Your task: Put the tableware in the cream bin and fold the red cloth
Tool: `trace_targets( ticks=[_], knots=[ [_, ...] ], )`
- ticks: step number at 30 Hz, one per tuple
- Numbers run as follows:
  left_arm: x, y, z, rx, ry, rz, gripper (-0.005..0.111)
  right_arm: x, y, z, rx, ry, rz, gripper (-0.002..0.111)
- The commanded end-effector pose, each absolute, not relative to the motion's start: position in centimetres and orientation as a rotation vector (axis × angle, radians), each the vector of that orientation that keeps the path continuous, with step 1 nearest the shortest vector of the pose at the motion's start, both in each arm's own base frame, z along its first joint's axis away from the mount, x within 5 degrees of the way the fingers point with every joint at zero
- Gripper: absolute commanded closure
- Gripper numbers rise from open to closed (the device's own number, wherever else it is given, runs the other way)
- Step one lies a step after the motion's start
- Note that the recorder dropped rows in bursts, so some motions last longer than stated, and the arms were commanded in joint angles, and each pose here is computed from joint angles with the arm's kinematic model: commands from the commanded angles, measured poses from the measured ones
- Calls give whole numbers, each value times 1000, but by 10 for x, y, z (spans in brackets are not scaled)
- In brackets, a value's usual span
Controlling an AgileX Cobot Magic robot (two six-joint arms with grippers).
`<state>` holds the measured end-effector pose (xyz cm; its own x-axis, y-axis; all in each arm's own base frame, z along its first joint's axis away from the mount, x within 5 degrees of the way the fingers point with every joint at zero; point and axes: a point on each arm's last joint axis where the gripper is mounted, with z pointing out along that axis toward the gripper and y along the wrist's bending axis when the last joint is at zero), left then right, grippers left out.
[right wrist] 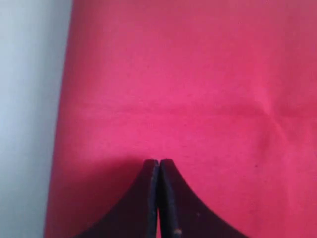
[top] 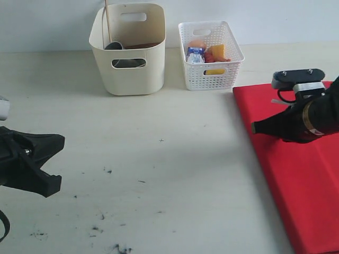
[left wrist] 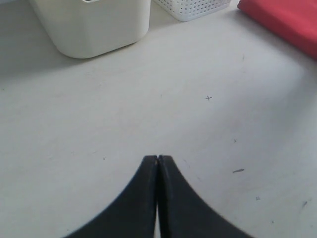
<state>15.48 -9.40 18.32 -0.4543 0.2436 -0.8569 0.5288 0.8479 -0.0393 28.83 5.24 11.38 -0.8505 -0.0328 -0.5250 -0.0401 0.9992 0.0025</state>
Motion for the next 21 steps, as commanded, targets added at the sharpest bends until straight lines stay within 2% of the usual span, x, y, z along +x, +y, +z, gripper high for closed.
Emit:
trace_targets(
  ticks=[1, 7, 11, 14, 17, 21],
  knots=[
    [154, -93, 184, 545, 2055, -381, 104, 300, 49, 92, -51, 2642, -63, 108],
    [154, -93, 183, 545, 2058, -380, 104, 318, 42, 77, -78, 2644, -235, 108],
    [154, -93, 183, 545, 2058, -380, 104, 328, 45, 89, -49, 2596, -218, 108],
    [154, -93, 183, 545, 2058, -380, 104, 323, 30, 117, 189, 2528, -350, 108],
    [154, -93, 183, 545, 2059, -379, 104, 308, 15, 139, 256, 2475, -501, 108],
    [152, -91, 179, 554, 2111, -355, 104, 289, -21, 128, 512, 2493, -500, 108]
  ],
)
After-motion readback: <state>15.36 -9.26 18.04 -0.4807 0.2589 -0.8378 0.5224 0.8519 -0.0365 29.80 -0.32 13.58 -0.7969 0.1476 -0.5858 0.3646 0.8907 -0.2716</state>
